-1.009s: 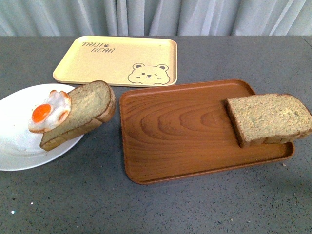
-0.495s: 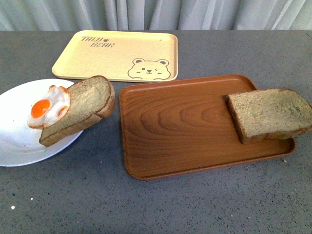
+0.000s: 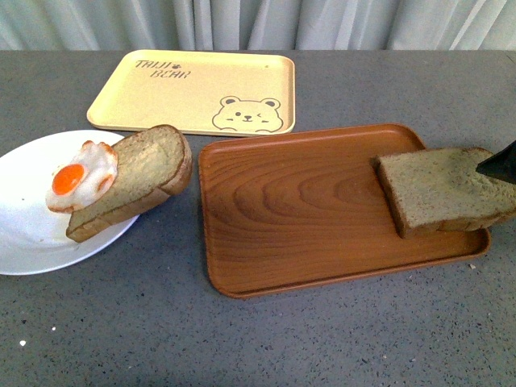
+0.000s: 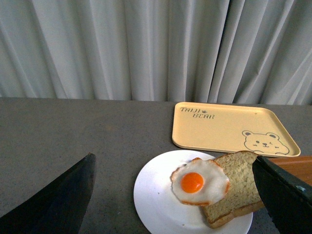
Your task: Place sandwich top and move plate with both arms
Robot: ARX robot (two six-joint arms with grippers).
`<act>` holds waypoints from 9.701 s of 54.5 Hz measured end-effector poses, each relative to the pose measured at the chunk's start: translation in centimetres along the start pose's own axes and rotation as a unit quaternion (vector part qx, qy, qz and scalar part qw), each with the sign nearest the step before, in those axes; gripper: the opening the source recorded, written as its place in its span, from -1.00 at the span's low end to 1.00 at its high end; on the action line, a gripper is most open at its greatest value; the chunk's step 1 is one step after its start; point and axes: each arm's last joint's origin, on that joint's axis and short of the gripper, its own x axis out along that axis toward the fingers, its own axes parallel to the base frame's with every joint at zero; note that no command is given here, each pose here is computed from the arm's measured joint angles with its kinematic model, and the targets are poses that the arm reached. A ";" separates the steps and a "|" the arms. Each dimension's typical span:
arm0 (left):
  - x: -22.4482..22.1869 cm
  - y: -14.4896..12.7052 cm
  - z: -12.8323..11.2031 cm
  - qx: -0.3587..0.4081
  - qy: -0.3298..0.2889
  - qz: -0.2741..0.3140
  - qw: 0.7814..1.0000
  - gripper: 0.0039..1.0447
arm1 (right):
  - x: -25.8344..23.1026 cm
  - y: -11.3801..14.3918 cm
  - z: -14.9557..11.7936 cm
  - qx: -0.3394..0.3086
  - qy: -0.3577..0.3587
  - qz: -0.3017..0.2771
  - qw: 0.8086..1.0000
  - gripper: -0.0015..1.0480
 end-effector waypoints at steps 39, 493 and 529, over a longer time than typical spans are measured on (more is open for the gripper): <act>0.0 0.0 0.0 0.000 0.000 0.000 1.000 0.83 | -4.3 7.9 3.2 0.001 -0.066 0.154 0.986 -0.96; 21.4 -2.1 -6.3 -0.511 0.320 -0.057 0.796 -0.96 | -21.5 2.2 -10.5 -0.249 -0.366 0.043 0.896 0.82; 32.1 -7.6 -9.4 -0.506 0.354 -0.041 0.786 -0.96 | -21.5 2.2 -10.5 -0.249 -0.366 0.043 0.896 0.82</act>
